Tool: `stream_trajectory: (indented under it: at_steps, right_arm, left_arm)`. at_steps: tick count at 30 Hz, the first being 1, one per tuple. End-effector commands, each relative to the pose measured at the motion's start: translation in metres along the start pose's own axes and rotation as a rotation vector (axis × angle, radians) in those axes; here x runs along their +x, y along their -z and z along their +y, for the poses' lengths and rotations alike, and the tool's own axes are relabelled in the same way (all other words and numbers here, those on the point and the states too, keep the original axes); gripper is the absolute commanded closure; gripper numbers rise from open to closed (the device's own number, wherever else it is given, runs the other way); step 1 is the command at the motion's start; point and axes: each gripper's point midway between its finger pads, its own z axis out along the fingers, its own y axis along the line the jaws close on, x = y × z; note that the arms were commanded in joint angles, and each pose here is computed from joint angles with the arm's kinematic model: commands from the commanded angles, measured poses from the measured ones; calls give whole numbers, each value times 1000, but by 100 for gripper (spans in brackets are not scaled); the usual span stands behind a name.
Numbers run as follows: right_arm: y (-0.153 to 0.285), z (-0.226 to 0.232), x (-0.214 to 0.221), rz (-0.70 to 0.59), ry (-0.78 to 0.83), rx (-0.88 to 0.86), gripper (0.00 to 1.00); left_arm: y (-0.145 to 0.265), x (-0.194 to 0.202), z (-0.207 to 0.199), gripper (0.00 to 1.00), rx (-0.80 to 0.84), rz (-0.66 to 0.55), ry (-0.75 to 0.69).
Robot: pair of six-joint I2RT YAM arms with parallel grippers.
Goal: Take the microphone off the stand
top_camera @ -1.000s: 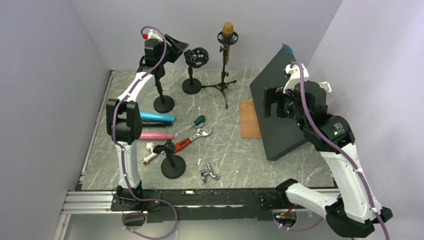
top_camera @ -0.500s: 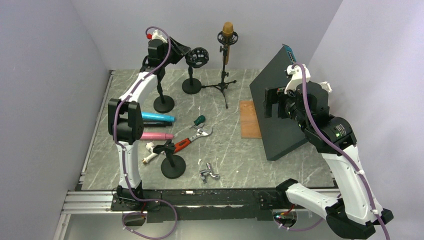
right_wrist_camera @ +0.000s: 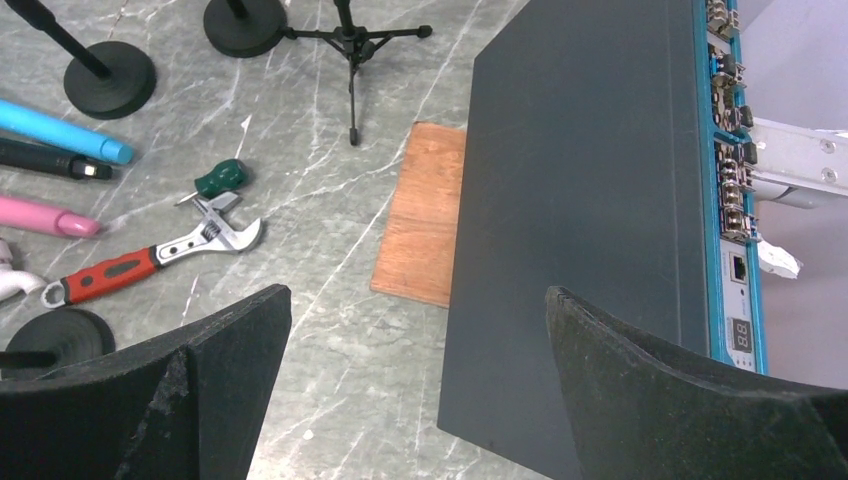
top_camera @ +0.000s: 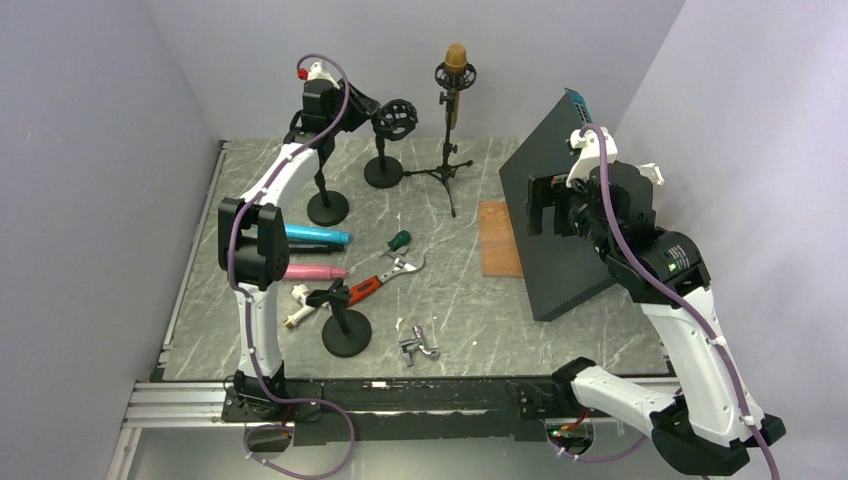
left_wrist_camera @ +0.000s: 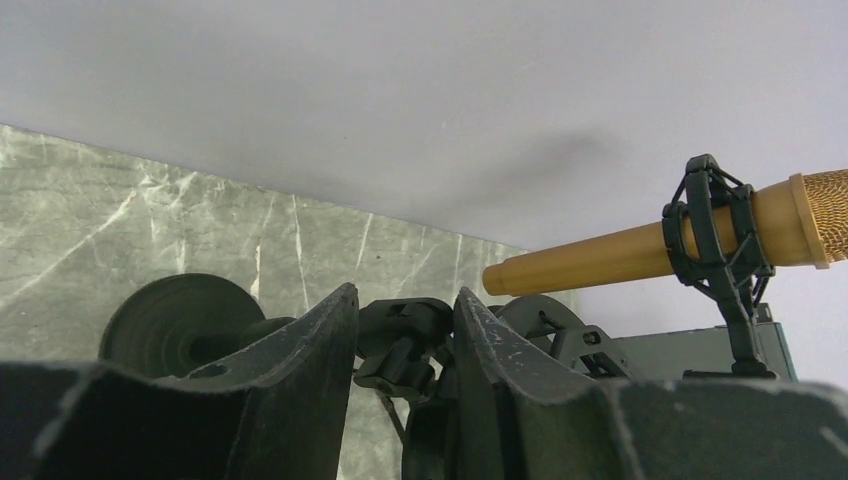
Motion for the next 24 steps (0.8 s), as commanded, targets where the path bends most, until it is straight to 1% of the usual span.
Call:
stream_trajectory:
  at_steps: [1, 8, 17, 24]
  right_arm:
    - [-2, 0, -5, -16, 17, 3, 0]
    - [-7, 2, -7, -6, 36, -4, 0]
    - [-4, -2, -7, -5, 41, 12, 0]
    - [-4, -1, -9, -11, 41, 5, 0]
  left_arm:
    - [10, 57, 85, 57, -277, 174, -76]
    - [3, 75, 104, 55, -308, 236, -94]
    - [4, 92, 122, 54, -339, 278, -119]
    - [-4, 93, 121, 52, -321, 286, -121]
